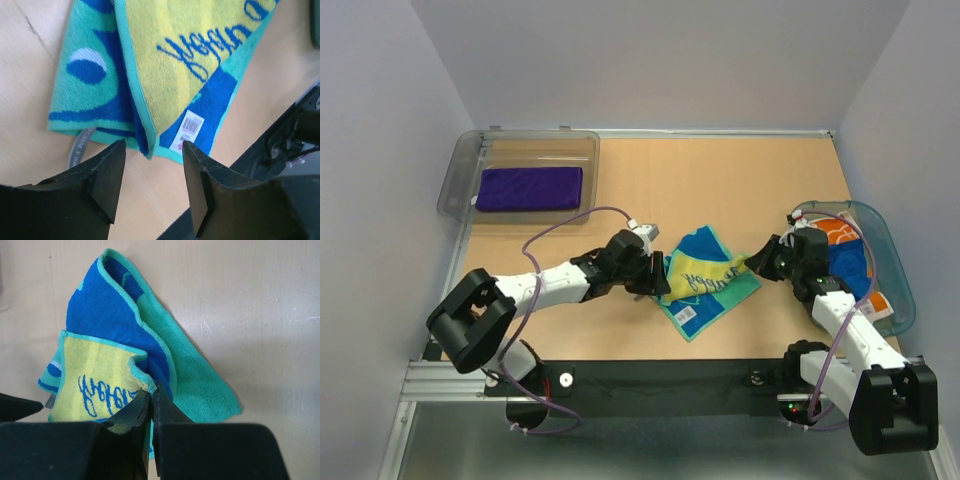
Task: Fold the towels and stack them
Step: Flatten out the crumpled towel
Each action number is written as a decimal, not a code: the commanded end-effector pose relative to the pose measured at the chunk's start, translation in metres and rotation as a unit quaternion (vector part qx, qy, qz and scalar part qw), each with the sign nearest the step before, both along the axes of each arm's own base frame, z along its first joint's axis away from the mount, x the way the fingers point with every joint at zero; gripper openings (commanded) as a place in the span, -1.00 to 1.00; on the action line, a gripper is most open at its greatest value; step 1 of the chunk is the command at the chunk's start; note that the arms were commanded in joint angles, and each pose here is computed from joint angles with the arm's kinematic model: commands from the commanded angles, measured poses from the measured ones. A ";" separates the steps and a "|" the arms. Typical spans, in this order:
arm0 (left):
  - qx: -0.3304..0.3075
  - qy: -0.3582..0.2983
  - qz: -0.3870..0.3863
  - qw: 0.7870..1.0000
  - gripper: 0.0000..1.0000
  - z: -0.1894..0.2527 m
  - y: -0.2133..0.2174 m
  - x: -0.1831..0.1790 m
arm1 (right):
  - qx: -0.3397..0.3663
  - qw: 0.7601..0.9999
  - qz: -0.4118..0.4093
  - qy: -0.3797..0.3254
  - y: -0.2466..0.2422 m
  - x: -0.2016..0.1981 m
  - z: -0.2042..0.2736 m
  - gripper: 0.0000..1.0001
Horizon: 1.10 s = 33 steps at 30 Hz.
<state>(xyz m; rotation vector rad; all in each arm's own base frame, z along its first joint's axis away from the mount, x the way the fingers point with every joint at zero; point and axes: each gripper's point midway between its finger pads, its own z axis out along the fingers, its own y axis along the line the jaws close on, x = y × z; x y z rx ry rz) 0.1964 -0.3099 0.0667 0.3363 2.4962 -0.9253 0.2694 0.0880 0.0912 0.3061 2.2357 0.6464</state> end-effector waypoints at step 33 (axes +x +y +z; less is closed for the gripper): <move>0.063 -0.060 -0.009 0.996 -0.03 0.007 -0.066 0.097 | -0.011 0.999 0.029 -0.023 0.003 0.006 0.010 -0.89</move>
